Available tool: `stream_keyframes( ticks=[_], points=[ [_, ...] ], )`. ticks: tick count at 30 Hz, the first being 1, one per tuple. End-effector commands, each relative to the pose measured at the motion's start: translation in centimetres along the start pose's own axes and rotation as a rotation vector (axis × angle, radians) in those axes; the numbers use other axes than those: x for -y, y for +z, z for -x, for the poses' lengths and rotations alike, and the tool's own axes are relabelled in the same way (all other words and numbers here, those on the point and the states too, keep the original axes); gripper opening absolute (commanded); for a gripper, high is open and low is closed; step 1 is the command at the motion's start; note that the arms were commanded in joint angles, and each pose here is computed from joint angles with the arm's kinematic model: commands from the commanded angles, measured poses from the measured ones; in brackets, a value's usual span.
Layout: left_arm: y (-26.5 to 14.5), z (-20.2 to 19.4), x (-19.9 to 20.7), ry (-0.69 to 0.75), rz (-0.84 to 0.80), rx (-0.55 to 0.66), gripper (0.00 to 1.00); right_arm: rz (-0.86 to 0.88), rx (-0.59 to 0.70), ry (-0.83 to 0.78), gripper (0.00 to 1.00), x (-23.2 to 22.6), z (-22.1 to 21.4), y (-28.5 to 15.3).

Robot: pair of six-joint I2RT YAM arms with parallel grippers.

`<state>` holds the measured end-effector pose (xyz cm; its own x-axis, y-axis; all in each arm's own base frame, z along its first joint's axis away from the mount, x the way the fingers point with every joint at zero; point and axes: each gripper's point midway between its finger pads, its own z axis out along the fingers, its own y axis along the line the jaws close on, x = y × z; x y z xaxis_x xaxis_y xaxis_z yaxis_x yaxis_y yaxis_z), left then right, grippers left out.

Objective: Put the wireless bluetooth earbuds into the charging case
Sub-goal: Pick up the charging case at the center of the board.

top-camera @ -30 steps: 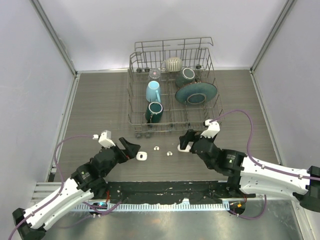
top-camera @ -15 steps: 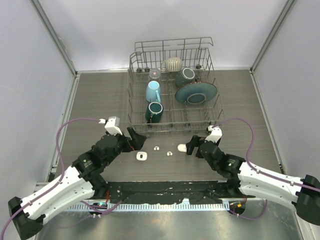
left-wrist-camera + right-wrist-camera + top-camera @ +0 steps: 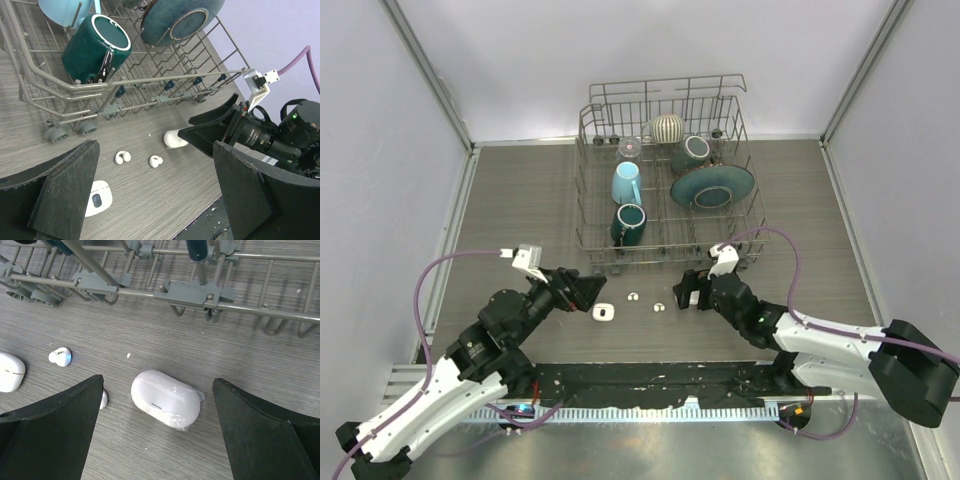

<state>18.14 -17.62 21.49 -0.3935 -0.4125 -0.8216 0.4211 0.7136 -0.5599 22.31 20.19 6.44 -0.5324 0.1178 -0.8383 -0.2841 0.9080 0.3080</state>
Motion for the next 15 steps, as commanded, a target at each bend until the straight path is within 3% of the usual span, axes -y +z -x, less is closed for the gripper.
stream_keyframes(
  ticks=[1,5,15],
  points=[
    [0.0,0.2,0.6,0.029,-0.039,0.011,1.0,0.097,0.056,-0.063,0.96,-1.6,1.4,0.8],
    [0.2,0.0,0.6,0.039,-0.04,-0.004,1.0,0.142,0.008,-0.07,0.94,-2.3,0.1,1.3],
    [0.9,-0.8,0.4,0.056,-0.026,-0.042,1.0,0.164,-0.036,0.053,0.77,-2.3,-1.0,-0.3]
  ],
)
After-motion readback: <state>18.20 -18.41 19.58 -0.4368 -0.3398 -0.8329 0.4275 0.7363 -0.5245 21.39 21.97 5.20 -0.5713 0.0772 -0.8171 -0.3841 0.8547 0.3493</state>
